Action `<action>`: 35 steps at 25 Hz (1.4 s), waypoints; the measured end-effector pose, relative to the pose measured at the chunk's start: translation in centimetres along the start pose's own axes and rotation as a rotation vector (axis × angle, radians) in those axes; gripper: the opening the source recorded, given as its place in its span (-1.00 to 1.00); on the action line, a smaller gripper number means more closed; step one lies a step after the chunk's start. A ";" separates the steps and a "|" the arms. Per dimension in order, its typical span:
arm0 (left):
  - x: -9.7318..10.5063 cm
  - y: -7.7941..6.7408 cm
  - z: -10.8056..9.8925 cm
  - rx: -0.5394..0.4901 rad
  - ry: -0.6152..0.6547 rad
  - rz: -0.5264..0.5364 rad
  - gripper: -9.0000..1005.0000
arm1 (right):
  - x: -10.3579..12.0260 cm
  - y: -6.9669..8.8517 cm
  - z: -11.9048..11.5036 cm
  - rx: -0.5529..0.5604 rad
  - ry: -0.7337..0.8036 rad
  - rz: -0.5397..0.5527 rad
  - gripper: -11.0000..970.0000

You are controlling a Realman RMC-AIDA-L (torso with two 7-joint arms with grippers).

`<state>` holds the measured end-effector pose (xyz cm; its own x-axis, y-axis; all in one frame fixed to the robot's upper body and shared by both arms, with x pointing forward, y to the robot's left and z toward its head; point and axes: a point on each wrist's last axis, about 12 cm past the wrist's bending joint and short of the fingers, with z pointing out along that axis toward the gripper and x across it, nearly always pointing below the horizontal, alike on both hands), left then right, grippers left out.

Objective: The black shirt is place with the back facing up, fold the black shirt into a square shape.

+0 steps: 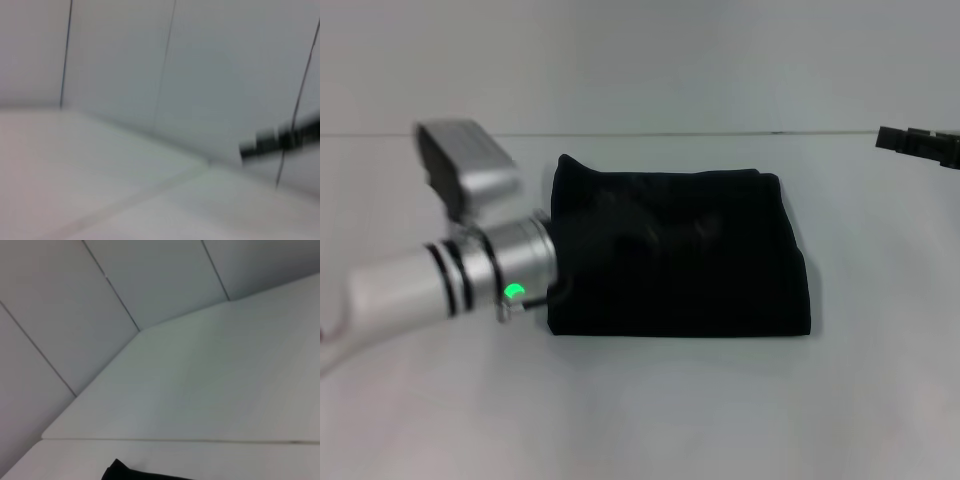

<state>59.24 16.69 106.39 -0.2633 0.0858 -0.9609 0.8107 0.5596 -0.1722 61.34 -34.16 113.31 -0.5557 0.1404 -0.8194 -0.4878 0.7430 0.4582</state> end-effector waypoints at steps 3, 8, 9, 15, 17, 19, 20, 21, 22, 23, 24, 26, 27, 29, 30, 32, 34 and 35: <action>-2.3 1.1 -2.0 0.012 -0.123 -0.048 0.89 | -0.1 0.5 0.3 -0.029 -0.039 -0.058 0.46; -4.6 3.2 -5.1 -0.041 -0.206 -0.090 0.89 | -0.7 1.7 1.3 -0.073 -0.131 -0.175 0.47; -4.8 3.6 -5.5 -0.058 -0.207 -0.094 0.89 | -1.0 2.1 1.7 -0.083 -0.140 -0.209 0.47; -5.1 4.6 -6.5 -0.091 -0.193 -0.106 0.89 | -1.2 3.4 3.8 -0.112 -0.087 -0.379 0.48; -5.1 4.7 -6.5 -0.097 -0.188 -0.102 0.89 | -1.2 3.6 4.3 -0.104 -0.066 -0.411 0.49; -5.1 4.7 -6.4 -0.097 -0.177 -0.096 0.89 | -1.1 3.8 4.7 -0.109 -0.042 -0.432 0.50; -5.1 4.7 -6.3 -0.094 -0.167 -0.091 0.89 | -1.0 4.0 4.9 -0.118 -0.022 -0.446 0.51; -5.0 4.6 -6.1 -0.089 -0.149 -0.082 0.89 | -0.8 4.1 5.1 -0.124 0.000 -0.460 0.53; -4.9 4.5 -5.8 -0.082 -0.125 -0.068 0.89 | -0.6 4.2 5.3 -0.132 0.027 -0.474 0.54; -4.8 4.4 -5.5 -0.071 -0.094 -0.051 0.89 | -0.4 4.3 5.5 -0.136 0.055 -0.486 0.55; -4.8 4.3 -5.3 -0.064 -0.074 -0.037 0.89 | -0.2 4.4 5.6 -0.136 0.079 -0.496 0.55; -4.8 4.2 -4.8 -0.038 -0.008 0.003 0.89 | -0.1 4.4 5.9 -0.129 0.118 -0.511 0.55; -4.8 4.1 -4.6 -0.025 0.027 0.018 0.89 | -0.1 4.4 6.1 -0.123 0.132 -0.517 0.55; -5.0 4.0 -4.2 0.000 0.076 0.034 0.89 | 0.1 4.5 6.5 -0.124 0.158 -0.524 0.55; -5.1 4.0 -4.0 0.009 0.098 0.040 0.89 | 0.3 4.7 6.8 -0.126 0.174 -0.527 0.54; -5.2 3.9 -3.5 0.017 0.146 0.052 0.89 | 0.6 4.9 7.5 -0.112 0.216 -0.526 0.54; -5.2 3.9 -3.2 0.010 0.183 0.062 0.89 | 0.8 5.1 8.1 -0.097 0.245 -0.527 0.54; -5.3 3.9 -3.0 0.005 0.194 0.067 0.89 | 1.0 5.2 8.4 -0.090 0.257 -0.530 0.54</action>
<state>62.22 20.92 111.44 -0.3039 0.2799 -0.9107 0.8321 0.5434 -0.1106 63.90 -24.69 112.02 -0.3607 -0.4058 -0.8398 -0.7920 0.6088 0.0461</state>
